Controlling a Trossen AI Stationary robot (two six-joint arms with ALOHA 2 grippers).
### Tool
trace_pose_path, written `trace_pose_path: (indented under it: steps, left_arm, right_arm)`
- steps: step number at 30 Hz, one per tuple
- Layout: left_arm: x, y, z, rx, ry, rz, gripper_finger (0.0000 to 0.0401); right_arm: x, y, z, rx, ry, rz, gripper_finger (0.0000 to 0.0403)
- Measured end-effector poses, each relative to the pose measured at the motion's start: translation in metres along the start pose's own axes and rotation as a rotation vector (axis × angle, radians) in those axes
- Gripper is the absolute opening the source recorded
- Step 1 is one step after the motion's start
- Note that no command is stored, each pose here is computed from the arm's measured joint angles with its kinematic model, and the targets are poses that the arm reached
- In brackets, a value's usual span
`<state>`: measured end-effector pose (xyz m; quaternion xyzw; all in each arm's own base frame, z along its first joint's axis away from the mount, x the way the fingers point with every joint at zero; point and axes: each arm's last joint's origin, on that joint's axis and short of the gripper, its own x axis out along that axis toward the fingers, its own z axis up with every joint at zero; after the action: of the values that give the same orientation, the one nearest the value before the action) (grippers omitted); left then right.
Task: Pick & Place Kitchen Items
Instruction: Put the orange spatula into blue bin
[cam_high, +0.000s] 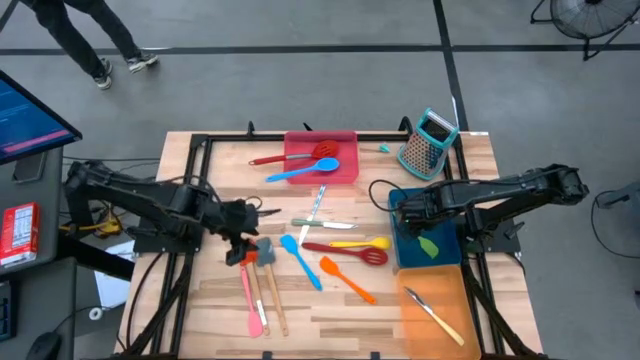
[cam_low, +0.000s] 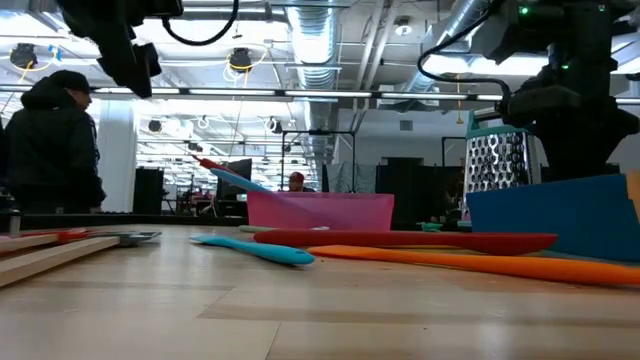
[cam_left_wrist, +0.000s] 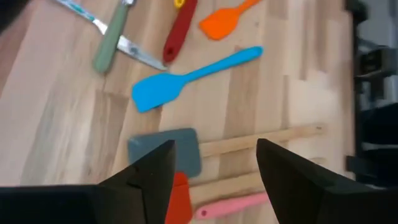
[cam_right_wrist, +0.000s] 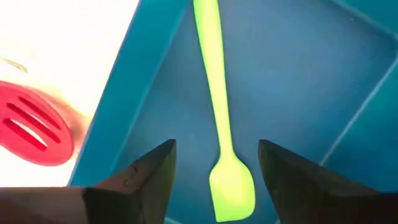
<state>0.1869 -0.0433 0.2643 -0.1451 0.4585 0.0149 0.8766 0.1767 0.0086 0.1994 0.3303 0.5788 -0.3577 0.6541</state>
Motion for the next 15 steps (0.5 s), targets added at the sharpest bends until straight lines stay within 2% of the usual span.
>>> trace_pose_path:
  steps: [5,11,15]
  left_arm:
    - [0.021,-0.005,-0.001,0.009,0.069,0.054,0.0212]
    - [0.042,-0.018,-0.008,0.087,0.19,0.016,0.0215]
    - [0.048,-0.034,-0.018,0.241,0.237,-0.019,0.0212]
  right_arm:
    - [0.0,0.001,0.0,0.004,0.004,0.016,0.0216]
    - [0.0,0.002,-0.001,-0.012,0.045,0.039,0.0212]
    - [0.0,0.002,-0.001,-0.016,0.049,0.044,0.0213]
